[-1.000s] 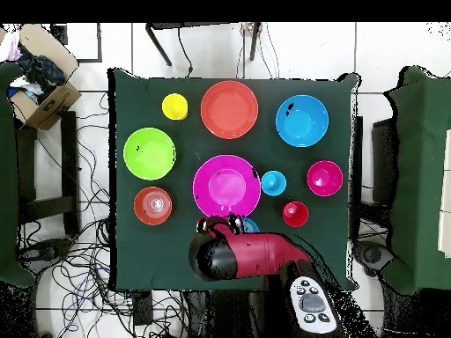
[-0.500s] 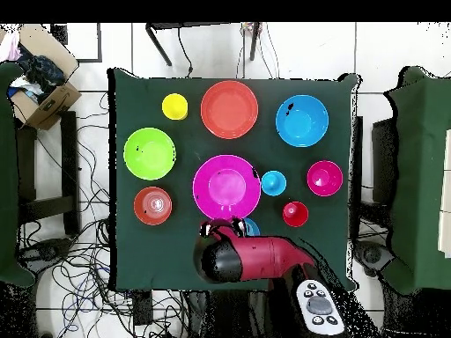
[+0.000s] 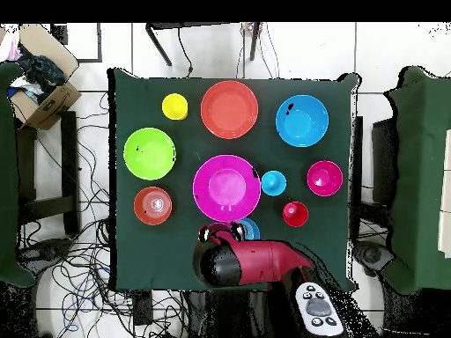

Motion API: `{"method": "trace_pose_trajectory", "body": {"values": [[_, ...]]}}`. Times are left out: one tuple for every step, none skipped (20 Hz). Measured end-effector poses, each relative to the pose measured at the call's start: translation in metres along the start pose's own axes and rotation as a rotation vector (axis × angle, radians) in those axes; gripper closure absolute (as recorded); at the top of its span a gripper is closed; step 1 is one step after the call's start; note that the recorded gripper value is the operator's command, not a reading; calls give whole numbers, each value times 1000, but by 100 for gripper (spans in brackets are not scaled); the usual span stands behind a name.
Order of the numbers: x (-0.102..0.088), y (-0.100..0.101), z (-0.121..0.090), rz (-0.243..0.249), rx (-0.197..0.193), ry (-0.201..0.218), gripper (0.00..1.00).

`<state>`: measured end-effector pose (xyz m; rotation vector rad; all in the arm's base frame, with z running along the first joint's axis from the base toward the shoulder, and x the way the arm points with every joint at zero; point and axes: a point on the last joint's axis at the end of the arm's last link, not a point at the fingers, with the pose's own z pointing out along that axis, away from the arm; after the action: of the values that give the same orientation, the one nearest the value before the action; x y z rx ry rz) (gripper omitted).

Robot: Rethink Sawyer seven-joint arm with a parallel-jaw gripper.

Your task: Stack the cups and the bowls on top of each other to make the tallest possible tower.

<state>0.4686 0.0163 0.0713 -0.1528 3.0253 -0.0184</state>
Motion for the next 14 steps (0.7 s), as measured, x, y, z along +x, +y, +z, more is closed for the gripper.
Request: {"method": "trace_pose_trajectory", "body": {"values": [[0, 0, 0, 0, 0, 0, 0], [0, 0, 0, 0, 0, 0, 0], [0, 0, 0, 0, 0, 0, 0], [0, 0, 0, 0, 0, 0, 0], [0, 0, 0, 0, 0, 0, 0], [0, 0, 0, 0, 0, 0, 0], [0, 0, 0, 0, -1, 0, 0], [0, 0, 0, 0, -1, -1, 0], [-1, 0, 0, 1, -1, -2, 0], [-1, -2, -1, 4, -2, -4, 0], [-2, -3, -1, 6, -2, -5, 0], [-2, -4, -1, 9, -3, -7, 0], [-3, -7, -1, 16, -6, -9, 0], [-5, -13, -1, 29, -12, -11, 0]]}}
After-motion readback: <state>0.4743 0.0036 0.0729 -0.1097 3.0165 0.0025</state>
